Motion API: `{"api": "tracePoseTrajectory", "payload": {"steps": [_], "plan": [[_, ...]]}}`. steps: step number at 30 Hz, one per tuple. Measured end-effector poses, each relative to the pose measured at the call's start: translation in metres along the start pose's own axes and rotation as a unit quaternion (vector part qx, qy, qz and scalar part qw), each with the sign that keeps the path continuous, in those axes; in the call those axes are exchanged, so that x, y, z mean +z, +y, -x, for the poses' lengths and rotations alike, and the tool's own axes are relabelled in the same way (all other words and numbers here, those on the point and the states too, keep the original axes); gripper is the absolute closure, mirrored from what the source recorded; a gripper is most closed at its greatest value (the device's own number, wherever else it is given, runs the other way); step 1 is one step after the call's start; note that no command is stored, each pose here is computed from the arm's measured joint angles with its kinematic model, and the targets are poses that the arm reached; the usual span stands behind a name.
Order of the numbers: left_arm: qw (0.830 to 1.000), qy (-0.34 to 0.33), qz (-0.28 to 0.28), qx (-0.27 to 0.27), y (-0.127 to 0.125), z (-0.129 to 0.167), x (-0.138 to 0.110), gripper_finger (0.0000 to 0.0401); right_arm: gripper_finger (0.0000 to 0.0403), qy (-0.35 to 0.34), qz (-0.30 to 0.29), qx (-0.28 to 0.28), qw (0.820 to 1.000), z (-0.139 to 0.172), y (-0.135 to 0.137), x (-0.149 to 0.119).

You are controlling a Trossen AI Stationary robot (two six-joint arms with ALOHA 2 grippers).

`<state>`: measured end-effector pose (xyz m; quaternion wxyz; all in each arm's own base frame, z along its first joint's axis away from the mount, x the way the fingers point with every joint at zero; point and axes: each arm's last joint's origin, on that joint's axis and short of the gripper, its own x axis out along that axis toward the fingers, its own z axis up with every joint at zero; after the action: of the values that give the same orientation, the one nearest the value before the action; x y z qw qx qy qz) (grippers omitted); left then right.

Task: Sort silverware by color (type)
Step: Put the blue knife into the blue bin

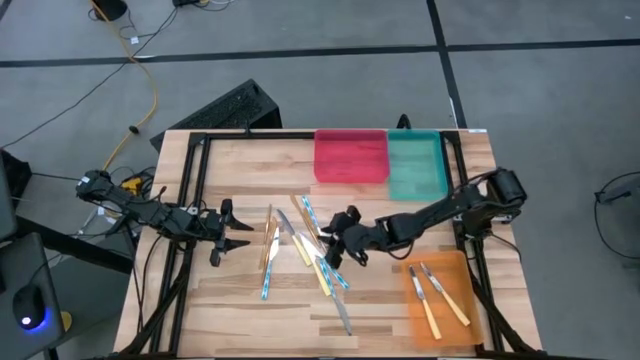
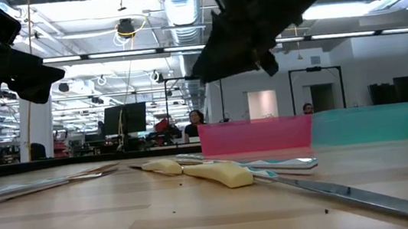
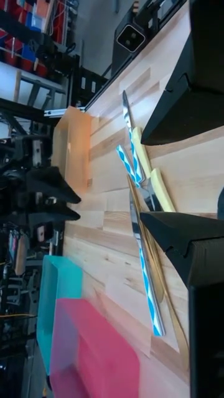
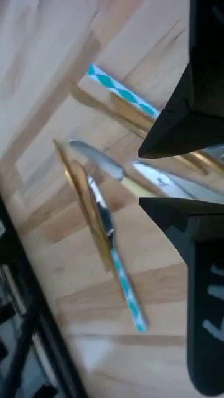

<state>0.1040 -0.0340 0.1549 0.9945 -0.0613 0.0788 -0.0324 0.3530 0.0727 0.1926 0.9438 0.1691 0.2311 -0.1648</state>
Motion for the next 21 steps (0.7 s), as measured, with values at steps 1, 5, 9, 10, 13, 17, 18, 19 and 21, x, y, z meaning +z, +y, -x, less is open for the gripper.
{"api": "tracePoseTrajectory", "payload": {"steps": [1,5,9,10,13,17,18,19,21], "plan": [[1.000,0.000,0.000,0.000,0.000,0.000,0.000,0.0232,0.0269,-0.004,-0.001,0.008,1.000,-0.003,-0.001,0.001],[1.000,0.000,0.000,0.000,0.000,0.000,0.000,0.0232,0.0269,-0.009,-0.001,0.031,0.999,-0.009,-0.005,0.006],[1.000,0.000,0.000,0.000,0.000,0.000,0.000,0.0232,0.0269,-0.012,0.004,0.036,0.999,-0.011,-0.010,0.011],[1.000,0.000,0.000,0.000,0.000,0.000,0.000,0.0232,0.0269,-0.013,0.005,0.036,0.999,-0.012,-0.011,0.011],[1.000,0.000,0.000,0.000,0.000,0.000,0.000,0.0232,0.0269,-0.017,-0.001,0.045,0.999,-0.013,-0.012,0.015],[1.000,0.000,0.000,0.000,0.000,0.000,0.000,0.0232,0.0269,-0.013,-0.001,0.045,0.999,-0.013,-0.013,0.014],[1.000,0.000,0.000,0.000,0.000,0.000,0.000,0.0232,0.0269,-0.013,-0.001,0.045,0.999,-0.013,-0.013,0.014],[1.000,0.000,0.000,0.000,0.000,0.000,0.000,0.0232,0.0269,-0.013,-0.001,0.045,0.999,-0.013,-0.013,0.014],[1.000,0.000,0.000,0.000,0.000,0.000,0.000,0.0232,0.0269,-0.013,-0.001,0.045,0.999,-0.013,-0.013,0.014]]}}
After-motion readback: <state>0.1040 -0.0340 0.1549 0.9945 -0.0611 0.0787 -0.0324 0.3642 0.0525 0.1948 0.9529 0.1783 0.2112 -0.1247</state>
